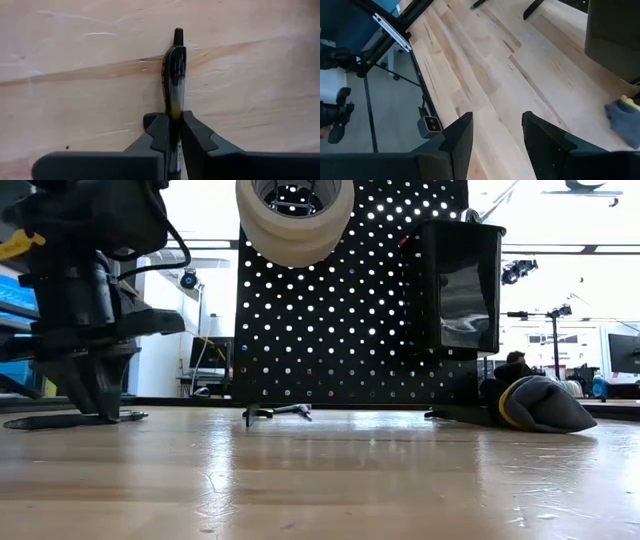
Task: Hang tools onto peg board
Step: Hang the black ballpoint pen onto the pegboard
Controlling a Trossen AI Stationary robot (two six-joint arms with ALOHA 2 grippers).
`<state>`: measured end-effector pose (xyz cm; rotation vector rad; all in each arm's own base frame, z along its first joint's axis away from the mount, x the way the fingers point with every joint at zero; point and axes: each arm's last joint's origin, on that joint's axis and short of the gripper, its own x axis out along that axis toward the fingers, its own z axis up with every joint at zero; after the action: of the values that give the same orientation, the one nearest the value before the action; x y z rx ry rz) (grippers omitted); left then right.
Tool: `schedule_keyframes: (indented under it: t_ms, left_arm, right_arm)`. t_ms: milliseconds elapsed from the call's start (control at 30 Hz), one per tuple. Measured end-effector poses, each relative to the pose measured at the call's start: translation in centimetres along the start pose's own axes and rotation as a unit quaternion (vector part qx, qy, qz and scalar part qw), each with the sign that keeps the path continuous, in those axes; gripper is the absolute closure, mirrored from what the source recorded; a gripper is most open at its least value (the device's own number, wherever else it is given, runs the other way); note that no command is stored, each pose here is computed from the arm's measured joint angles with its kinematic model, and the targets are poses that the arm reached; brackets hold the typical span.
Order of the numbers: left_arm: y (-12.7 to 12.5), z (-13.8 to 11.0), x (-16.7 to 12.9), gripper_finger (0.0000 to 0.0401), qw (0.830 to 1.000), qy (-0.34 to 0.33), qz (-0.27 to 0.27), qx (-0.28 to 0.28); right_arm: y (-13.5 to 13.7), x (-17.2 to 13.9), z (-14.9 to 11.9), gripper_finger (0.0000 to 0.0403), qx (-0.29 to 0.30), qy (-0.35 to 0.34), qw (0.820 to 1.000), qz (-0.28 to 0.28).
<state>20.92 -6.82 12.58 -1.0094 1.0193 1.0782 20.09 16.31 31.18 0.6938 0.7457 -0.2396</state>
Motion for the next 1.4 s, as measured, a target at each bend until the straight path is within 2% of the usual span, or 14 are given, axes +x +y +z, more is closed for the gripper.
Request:
schedule_keyframes:
  t_ms: [133, 233, 400, 500, 633, 700, 733, 867, 1167, 1267, 1400]
  left_arm:
    - [-0.2, -0.7, -1.0, 0.0388, 0.998, 0.011, 0.004, 0.057]
    - [0.1, -1.5, -2.8, 0.0392, 0.994, 0.032, 0.012, 0.101]
    - [1.3, -2.8, -6.8, 0.0399, 0.985, 0.033, -0.034, 0.166]
    - [1.7, -3.9, -9.8, 0.0396, 0.970, 0.033, -0.127, 0.203]
    - [1.6, -5.8, -13.2, 0.0397, 0.924, 0.020, -0.299, 0.238]
    - [1.5, -6.3, -14.4, 0.0397, 0.906, 0.015, -0.352, 0.234]
    - [1.5, -6.4, -14.5, 0.0398, 0.905, 0.011, -0.359, 0.227]
    - [1.1, -6.6, -13.5, 0.0399, 0.921, 0.002, -0.334, 0.201]
    - [-1.8, -9.7, -9.6, 0.0400, 0.923, 0.022, -0.314, 0.220]
    - [-2.7, -11.0, -8.1, 0.0400, 0.919, 0.039, -0.316, 0.231]
    - [-3.8, -12.3, -6.0, 0.0401, 0.913, 0.059, -0.317, 0.249]
  right_arm:
    - [0.1, -0.1, -0.1, 0.0242, 0.010, 0.005, 1.000, 0.003]
    - [0.1, -0.1, -0.2, 0.0242, 0.009, 0.007, 1.000, 0.006]
    - [0.5, -0.2, -0.3, 0.0242, 0.015, 0.007, 1.000, 0.024]
    - [0.8, -0.3, -0.4, 0.0242, 0.016, 0.008, 0.999, 0.037]
    - [1.1, -0.5, -0.8, 0.0242, 0.015, 0.013, 0.998, 0.053]
    - [1.2, -0.6, -0.9, 0.0242, 0.013, 0.011, 0.998, 0.054]
    - [1.2, -0.7, -1.0, 0.0242, 0.012, 0.008, 0.998, 0.054]
    - [1.2, -0.5, -1.0, 0.0242, 0.013, 0.003, 0.999, 0.049]
    - [1.5, -0.2, -0.8, 0.0242, 0.031, -0.003, 0.998, 0.057]
    - [2.2, 1.0, -1.4, 0.0242, 0.031, -0.003, 0.997, 0.063]
    - [3.8, 4.5, -3.0, 0.0242, -0.006, 0.033, 0.996, 0.087]
